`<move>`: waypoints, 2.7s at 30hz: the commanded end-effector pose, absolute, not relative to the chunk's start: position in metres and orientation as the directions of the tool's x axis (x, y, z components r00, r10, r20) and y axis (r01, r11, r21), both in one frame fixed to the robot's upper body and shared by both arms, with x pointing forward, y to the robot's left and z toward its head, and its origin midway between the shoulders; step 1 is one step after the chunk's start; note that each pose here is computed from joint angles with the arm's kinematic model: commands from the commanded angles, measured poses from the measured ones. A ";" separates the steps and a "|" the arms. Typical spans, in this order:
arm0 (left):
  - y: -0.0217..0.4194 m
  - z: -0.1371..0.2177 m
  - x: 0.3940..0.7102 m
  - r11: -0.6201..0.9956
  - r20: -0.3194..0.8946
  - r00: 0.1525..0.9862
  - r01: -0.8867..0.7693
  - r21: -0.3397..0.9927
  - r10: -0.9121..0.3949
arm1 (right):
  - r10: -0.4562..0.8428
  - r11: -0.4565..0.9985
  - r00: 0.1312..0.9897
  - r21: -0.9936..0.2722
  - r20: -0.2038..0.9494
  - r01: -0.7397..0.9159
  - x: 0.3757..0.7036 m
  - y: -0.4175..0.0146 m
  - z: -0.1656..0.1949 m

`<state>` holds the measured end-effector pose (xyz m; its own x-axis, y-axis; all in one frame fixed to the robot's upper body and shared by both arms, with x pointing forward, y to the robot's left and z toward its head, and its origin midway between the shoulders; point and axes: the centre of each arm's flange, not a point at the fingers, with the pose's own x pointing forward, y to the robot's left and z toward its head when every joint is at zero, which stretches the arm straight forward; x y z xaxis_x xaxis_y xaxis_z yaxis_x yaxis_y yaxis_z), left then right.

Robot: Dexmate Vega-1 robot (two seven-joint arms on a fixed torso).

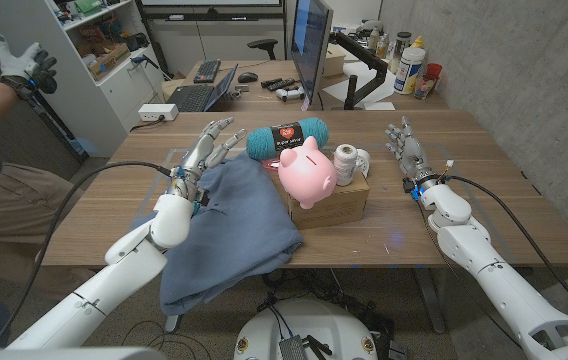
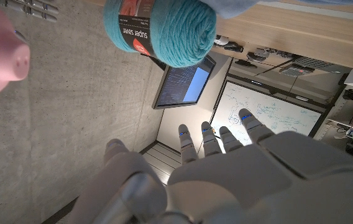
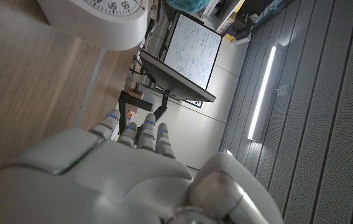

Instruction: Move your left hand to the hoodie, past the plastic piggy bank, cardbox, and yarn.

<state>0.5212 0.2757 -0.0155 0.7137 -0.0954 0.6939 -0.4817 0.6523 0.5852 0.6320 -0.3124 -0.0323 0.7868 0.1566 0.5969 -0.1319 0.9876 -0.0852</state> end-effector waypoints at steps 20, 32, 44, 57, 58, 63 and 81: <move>0.251 -0.023 0.503 0.481 0.678 0.734 -0.581 0.656 -0.038 | 0.139 0.990 0.792 -0.072 0.595 -0.120 0.632 -0.313 -0.030; 0.255 -0.027 0.495 0.398 0.666 0.744 -0.596 0.697 -0.052 | 0.140 0.990 0.795 -0.082 0.591 -0.114 0.632 -0.312 -0.031; 0.257 -0.031 0.492 0.364 0.642 0.765 -0.585 0.725 -0.049 | 0.131 0.991 0.794 -0.067 0.593 -0.113 0.631 -0.316 -0.035; 0.263 -0.043 0.484 0.356 0.678 0.734 -0.623 0.696 -0.041 | 0.122 0.992 0.798 -0.058 0.591 -0.108 0.633 -0.318 -0.039; 0.263 -0.043 0.483 0.350 0.675 0.736 -0.620 0.702 -0.050 | 0.122 0.992 0.795 -0.061 0.594 -0.106 0.633 -0.319 -0.039; 0.265 -0.043 0.481 0.338 0.666 0.744 -0.617 0.711 -0.044 | 0.115 0.993 0.796 -0.054 0.594 -0.103 0.633 -0.320 -0.038; 0.268 -0.061 0.479 0.336 0.630 0.776 -0.590 0.734 -0.015 | 0.121 0.993 0.793 -0.069 0.597 -0.099 0.630 -0.323 -0.038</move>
<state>0.4825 0.2660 -0.0506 0.7626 -0.0332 0.6460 -0.6002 0.3362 0.7258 0.6319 -0.3214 -0.0380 0.7940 0.1206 0.5959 -0.1027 0.9926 -0.0640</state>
